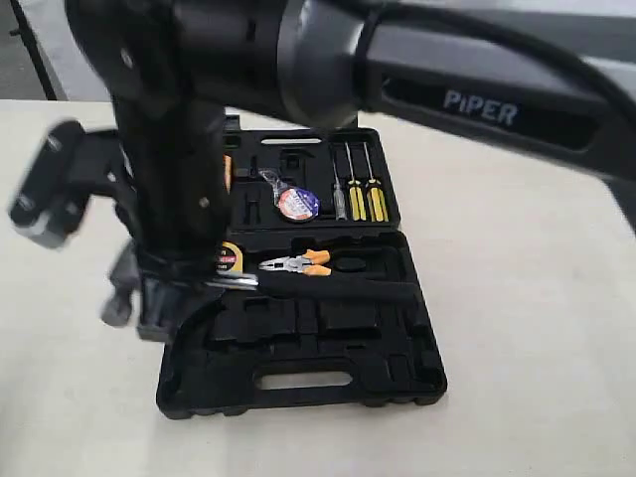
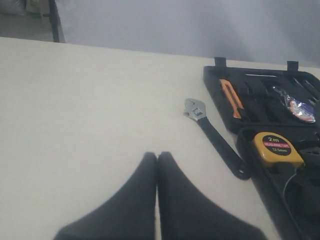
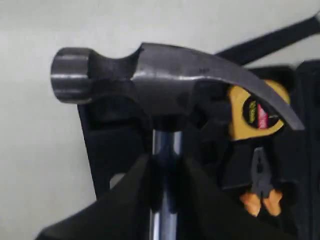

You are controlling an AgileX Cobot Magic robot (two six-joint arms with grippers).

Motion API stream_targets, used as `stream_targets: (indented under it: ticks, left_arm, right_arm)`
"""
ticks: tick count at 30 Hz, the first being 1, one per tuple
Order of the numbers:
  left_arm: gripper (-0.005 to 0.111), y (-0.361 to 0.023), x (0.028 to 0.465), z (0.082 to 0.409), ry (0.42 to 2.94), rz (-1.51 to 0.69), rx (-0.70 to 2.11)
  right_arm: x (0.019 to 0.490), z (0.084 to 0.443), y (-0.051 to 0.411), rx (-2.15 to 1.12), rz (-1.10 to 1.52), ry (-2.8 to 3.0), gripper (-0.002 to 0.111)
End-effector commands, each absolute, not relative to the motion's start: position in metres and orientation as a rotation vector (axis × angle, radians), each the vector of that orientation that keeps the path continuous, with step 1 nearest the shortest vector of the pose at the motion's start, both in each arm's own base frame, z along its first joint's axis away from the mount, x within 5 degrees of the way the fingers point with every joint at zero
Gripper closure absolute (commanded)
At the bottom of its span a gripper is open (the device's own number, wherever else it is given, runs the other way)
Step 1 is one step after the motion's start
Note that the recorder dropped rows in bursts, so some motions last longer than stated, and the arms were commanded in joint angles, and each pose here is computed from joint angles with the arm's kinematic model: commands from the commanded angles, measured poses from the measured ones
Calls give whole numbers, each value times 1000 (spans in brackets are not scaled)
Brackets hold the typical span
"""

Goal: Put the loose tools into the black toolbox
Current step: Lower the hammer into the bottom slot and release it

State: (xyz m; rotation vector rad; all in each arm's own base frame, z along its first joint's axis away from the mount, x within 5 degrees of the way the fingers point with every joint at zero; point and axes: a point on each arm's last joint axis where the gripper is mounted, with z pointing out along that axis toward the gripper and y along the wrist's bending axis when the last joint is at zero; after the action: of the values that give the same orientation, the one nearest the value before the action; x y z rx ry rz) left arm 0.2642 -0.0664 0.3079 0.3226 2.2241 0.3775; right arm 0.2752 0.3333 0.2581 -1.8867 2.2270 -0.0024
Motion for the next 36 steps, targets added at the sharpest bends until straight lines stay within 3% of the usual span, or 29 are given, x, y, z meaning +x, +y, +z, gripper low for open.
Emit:
stream_targets:
  ticks: [1, 6, 19, 20, 23, 30, 32, 34, 36]
  left_arm:
    - [105, -66, 263, 307, 2223, 348, 306]
    - [105, -66, 263, 307, 2223, 348, 306]
    - [105, -66, 263, 307, 2223, 348, 306]
    - [105, -66, 263, 307, 2223, 348, 306]
    - [105, -66, 263, 307, 2223, 348, 306]
    - [105, -66, 263, 307, 2223, 348, 306]
    - [105, -66, 263, 307, 2223, 348, 306]
    - [105, -66, 263, 307, 2223, 348, 306]
    - [105, -66, 263, 307, 2223, 348, 306]
  right_arm:
    - [275, 220, 313, -2034, -72, 2260, 109]
    - [275, 197, 312, -2083, -87, 2191, 109]
    - [282, 176, 320, -2070, -85, 2163, 107]
    - [283, 176, 321, -2067, -84, 2159, 105]
    - [283, 176, 321, -2063, -82, 2154, 84]
    - [282, 179, 319, -2074, -93, 2176, 69]
    - [282, 192, 318, -1986, -103, 2310, 77]
    - [287, 206, 315, -1827, -103, 2463, 107]
    - [290, 207, 314, -1723, -55, 2540, 109]
